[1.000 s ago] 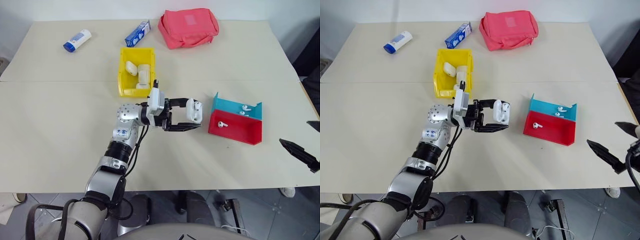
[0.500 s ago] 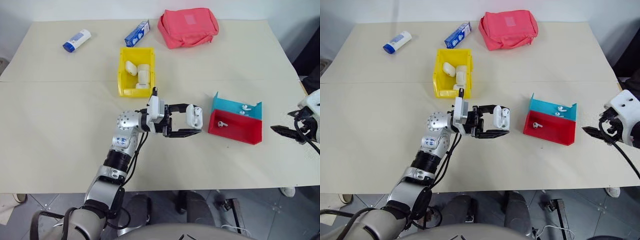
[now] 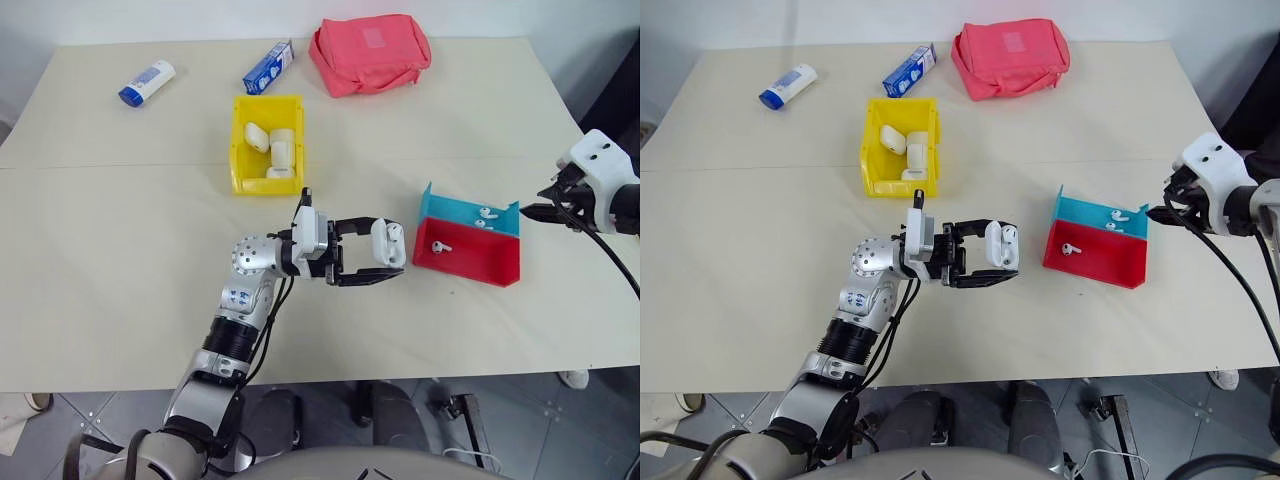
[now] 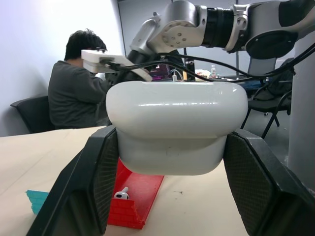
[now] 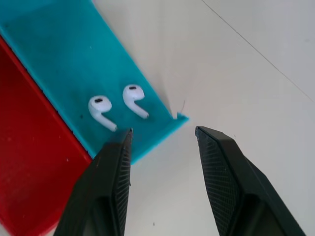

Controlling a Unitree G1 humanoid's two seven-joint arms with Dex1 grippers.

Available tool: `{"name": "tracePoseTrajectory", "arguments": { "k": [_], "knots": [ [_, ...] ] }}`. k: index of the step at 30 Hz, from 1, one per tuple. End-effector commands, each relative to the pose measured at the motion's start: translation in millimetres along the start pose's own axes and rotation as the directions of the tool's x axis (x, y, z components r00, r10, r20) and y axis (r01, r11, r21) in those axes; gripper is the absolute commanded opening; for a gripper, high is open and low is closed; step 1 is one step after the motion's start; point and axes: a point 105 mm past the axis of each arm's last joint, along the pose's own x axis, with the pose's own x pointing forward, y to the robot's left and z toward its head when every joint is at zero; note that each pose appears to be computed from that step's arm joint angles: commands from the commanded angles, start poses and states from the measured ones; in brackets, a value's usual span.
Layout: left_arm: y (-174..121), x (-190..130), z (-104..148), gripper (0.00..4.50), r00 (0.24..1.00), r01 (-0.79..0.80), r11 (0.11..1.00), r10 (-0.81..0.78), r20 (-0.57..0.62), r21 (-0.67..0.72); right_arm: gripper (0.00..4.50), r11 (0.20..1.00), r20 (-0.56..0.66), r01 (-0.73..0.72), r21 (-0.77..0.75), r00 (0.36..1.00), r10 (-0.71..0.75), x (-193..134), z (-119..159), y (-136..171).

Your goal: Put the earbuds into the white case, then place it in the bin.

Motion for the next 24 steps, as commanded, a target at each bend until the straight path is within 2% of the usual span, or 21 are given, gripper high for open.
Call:
{"name": "tracePoseTrajectory", "arguments": {
  "k": [1, 11, 24],
  "knots": [
    [0, 6, 11, 2.8, 0.999, 0.011, 1.0, -0.012, 0.037, 0.029, 2.08, 0.997, 0.002, -0.043, -0.057, 0.999, 0.043, 6, 11, 1],
    [-6, 9, 12, 2.8, 0.997, 0.061, 0.998, -0.062, 0.04, 0.024, 2.08, 0.991, -0.032, -0.121, -0.061, 0.992, 0.119, 42, 21, 4],
    [-7, 7, 14, 2.8, 0.997, 0.073, 0.997, -0.074, 0.034, 0.024, 2.08, 0.992, -0.058, -0.118, -0.046, 0.992, 0.115, 55, 19, -3]
  ]
}}
